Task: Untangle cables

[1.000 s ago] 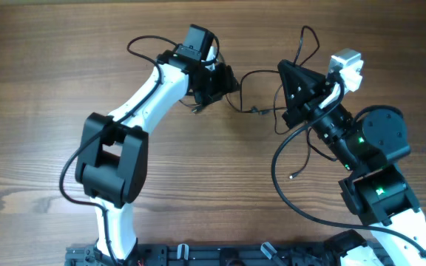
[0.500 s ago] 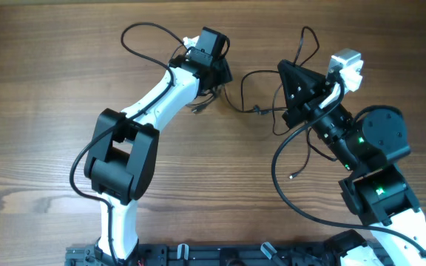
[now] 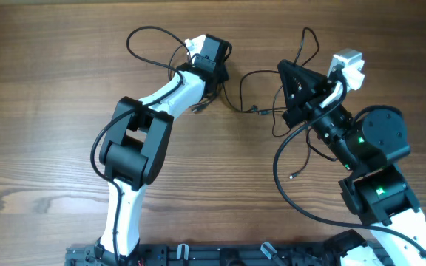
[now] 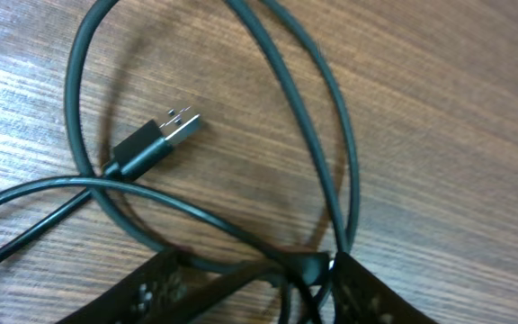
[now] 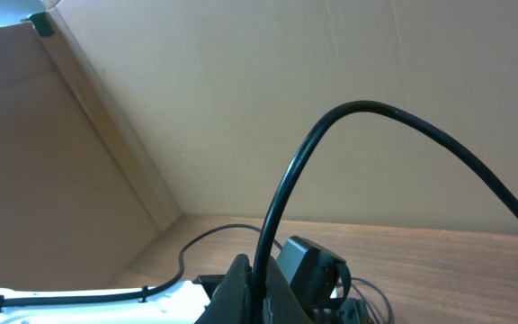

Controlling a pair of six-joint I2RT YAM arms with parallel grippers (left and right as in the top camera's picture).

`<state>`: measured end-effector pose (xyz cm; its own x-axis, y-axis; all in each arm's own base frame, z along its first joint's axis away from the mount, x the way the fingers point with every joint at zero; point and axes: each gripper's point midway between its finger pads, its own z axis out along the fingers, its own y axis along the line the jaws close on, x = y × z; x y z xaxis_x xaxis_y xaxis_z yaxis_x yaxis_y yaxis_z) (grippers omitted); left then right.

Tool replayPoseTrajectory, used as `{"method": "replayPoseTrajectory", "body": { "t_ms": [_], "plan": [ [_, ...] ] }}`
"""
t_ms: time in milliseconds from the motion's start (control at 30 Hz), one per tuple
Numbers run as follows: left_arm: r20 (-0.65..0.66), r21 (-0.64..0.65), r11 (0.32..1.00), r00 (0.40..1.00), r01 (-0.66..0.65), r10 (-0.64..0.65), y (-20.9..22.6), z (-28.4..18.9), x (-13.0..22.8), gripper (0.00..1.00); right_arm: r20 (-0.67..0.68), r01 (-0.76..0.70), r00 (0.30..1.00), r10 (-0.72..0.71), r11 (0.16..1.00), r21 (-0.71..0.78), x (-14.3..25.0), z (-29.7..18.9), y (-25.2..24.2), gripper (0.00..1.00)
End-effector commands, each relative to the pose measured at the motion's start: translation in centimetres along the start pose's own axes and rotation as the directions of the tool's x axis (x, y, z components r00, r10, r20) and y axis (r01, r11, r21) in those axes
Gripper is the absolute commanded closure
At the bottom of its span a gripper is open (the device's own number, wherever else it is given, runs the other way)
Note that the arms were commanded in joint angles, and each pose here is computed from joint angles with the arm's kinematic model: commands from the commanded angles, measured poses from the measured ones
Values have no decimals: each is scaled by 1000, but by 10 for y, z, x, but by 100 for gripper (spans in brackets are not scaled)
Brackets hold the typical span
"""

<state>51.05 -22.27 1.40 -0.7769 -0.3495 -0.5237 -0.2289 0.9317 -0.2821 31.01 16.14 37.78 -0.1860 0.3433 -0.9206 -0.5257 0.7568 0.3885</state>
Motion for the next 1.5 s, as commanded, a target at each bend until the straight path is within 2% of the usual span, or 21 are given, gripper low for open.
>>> {"method": "replayPoseTrajectory", "body": {
  "t_ms": [0, 33, 67, 100, 267, 433, 500, 567, 633, 700, 767, 867, 933, 1000, 1033, 1067, 1167, 1267, 1333, 1467],
  "plan": [
    [-33, -44, 998, 999, -34, 33, 5, 5, 17, 57, 22, -8, 1000, 8, 1000, -10, -9, -2, 4, 96],
    [-64, -69, 997, 997, -45, 41, 12, 5, 24, 66, 22, -8, 1000, 8, 1000, -10, -9, -2, 4, 96],
    [-174, -169, 982, 983, -87, 57, 38, -2, 50, 89, 24, -8, 1000, 8, 1000, -11, -9, -2, 4, 96],
    [-231, -213, 971, 971, -111, 60, 51, -7, 62, 96, 24, -8, 1000, 8, 1000, -11, -9, -2, 4, 96],
    [-439, -360, 906, 897, -221, 45, 97, -38, 104, 96, 11, -12, 1000, 12, 1000, 4, -6, -2, 1, 96],
    [-492, -402, 881, 870, -249, 21, 112, -65, 105, 96, -74, -24, 997, 38, 984, 177, 20, -6, -33, 96],
    [-483, -389, 893, 875, -226, 11, 109, -72, 98, 96, -68, 25, 998, -11, 978, 208, 17, -6, -39, 96],
    [-478, -365, 911, 878, -193, -5, 104, -75, 92, 96, -2, 112, 993, -114, 966, 231, -4, -7, -40, 96],
    [-487, -357, 919, 873, -166, -32, 107, -74, 91, 96, 119, 170, 969, -218, 931, 322, -47, -17, -42, 96],
    [-487, -364, 919, 872, -154, -47, 111, -73, 88, 96, 229, 137, 934, -273, 870, 474, -94, -38, -53, 96],
    [-485, -366, 918, 873, -150, -50, 112, -73, 87, 96, 281, 115, 901, -332, 804, 583, -130, -60, -61, 96],
    [-486, -366, 918, 873, -150, -51, 113, -73, 87, 96, 269, 84, 895, -357, 725, 683, -142, -79, -86, 96],
    [-487, -366, 918, 872, -152, -50, 112, -73, 88, 96, 163, 103, 924, -346, 636, 765, -126, -87, -122, 96],
    [-488, -366, 918, 871, -153, -50, 112, -73, 88, 96, 55, 126, 949, -310, 534, 836, -109, -94, -168, 96],
    [-489, -366, 918, 871, -153, -50, 112, -73, 88, 96, 20, 137, 957, -288, 513, 848, -103, -95, -188, 96],
    [-490, -367, 917, 870, -154, -51, 113, -74, 89, 96, 2, 143, 963, -268, 520, 842, -100, -93, -202, 96],
    [-507, -349, 926, 860, -143, -59, 109, -74, 92, 96, 34, 35, 992, -122, 521, 853, -94, -102, -248, 96],
    [-517, -337, 932, 853, -135, -63, 106, -74, 95, 96, 4, -13, 1000, 23, 450, 893, -87, -124, -296, 96],
    [-518, -337, 932, 853, -135, -63, 106, -74, 95, 96, -26, -40, 986, 164, 383, 923, -59, -142, -328, 96],
    [-518, -337, 932, 853, -135, -64, 106, -74, 95, 96, -44, -78, 881, 471, 237, 968, 26, -177, -373, 96]
  ]
}}
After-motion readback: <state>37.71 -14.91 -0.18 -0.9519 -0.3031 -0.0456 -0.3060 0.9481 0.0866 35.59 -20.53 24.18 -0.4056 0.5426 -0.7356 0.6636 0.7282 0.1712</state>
